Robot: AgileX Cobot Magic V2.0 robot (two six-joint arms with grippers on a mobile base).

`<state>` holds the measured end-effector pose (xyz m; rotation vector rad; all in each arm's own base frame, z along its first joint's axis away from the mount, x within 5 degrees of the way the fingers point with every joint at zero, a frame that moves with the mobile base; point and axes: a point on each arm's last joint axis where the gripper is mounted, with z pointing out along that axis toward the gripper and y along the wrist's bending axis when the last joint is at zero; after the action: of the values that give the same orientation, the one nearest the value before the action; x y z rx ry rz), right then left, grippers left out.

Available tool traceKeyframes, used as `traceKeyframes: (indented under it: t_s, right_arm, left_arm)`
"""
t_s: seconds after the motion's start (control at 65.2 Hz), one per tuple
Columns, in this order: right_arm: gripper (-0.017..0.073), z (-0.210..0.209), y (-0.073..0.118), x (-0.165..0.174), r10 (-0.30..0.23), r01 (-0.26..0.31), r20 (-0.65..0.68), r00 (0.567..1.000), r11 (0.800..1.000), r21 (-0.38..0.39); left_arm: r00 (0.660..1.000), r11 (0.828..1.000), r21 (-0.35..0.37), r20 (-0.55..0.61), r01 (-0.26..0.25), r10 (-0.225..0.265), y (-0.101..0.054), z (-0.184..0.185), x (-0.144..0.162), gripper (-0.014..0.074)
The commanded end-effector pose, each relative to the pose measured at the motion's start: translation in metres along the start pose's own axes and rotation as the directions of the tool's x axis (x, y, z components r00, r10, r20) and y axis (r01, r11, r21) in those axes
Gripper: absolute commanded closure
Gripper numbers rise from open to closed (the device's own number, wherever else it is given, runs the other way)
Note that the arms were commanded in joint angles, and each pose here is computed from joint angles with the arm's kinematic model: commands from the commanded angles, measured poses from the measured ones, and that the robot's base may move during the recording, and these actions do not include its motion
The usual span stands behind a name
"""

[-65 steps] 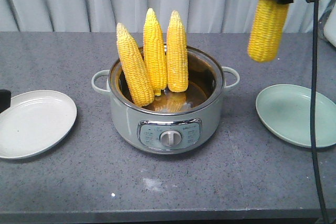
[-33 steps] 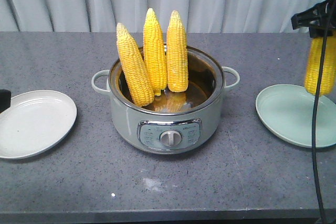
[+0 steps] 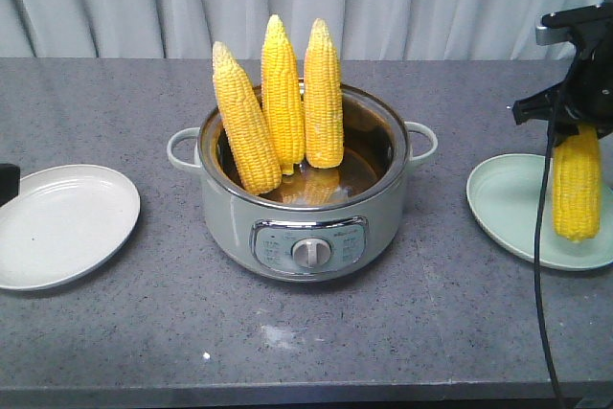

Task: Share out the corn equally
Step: 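Lower the corn onto the pale green plate and open the right gripper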

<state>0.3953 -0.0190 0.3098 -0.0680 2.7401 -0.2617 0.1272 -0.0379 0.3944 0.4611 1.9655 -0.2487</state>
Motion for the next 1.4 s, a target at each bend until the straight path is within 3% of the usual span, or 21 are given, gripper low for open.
traceKeyframes:
  t_s: [0.0,0.276,0.813,0.997,1.165,1.257,1.38]
  right_arm:
    - [0.0314,-0.015,-0.007,-0.006,-0.013,0.011,0.069,0.998,1.0,0.025]
    - [0.0305,0.011,-0.003,-0.011,-0.017,0.016,0.048,0.999,1.0,0.017]
    - [0.0035,0.036,0.003,-0.023,-0.021,0.021,0.118,0.993,1.0,0.004]
    - [-0.0002,0.025,0.001,-0.02,-0.007,0.007,0.11,0.994,1.0,-0.005]
    - [-0.0001,0.0,0.008,-0.012,0.048,-0.028,0.184,0.982,0.994,-0.106]
    - [-0.0001,-0.011,0.01,0.004,0.068,-0.04,0.218,0.974,0.99,-0.134]
    - [-0.0001,-0.033,0.009,0.03,0.057,-0.023,0.264,0.963,0.991,-0.129]
  left_arm:
    - [0.995,1.0,-0.014,0.096,0.01,-0.008,0.0,-0.005,-0.014,0.0009]
    - [0.995,1.0,-0.014,0.096,0.01,-0.008,0.0,-0.005,-0.014,0.0009]
    - [0.995,1.0,-0.014,0.097,0.01,-0.008,0.0,-0.005,-0.014,0.0009]
    - [0.995,1.0,-0.014,0.098,0.01,-0.008,0.0,-0.005,-0.014,0.0009]
    - [0.995,1.0,-0.01,0.1,0.015,-0.014,0.0,-0.005,-0.015,0.0009]
    - [0.995,1.0,-0.01,0.1,0.015,-0.014,0.0,-0.005,-0.015,0.0009]
    - [0.995,1.0,-0.01,0.102,0.016,-0.015,0.0,-0.005,-0.015,0.0009]
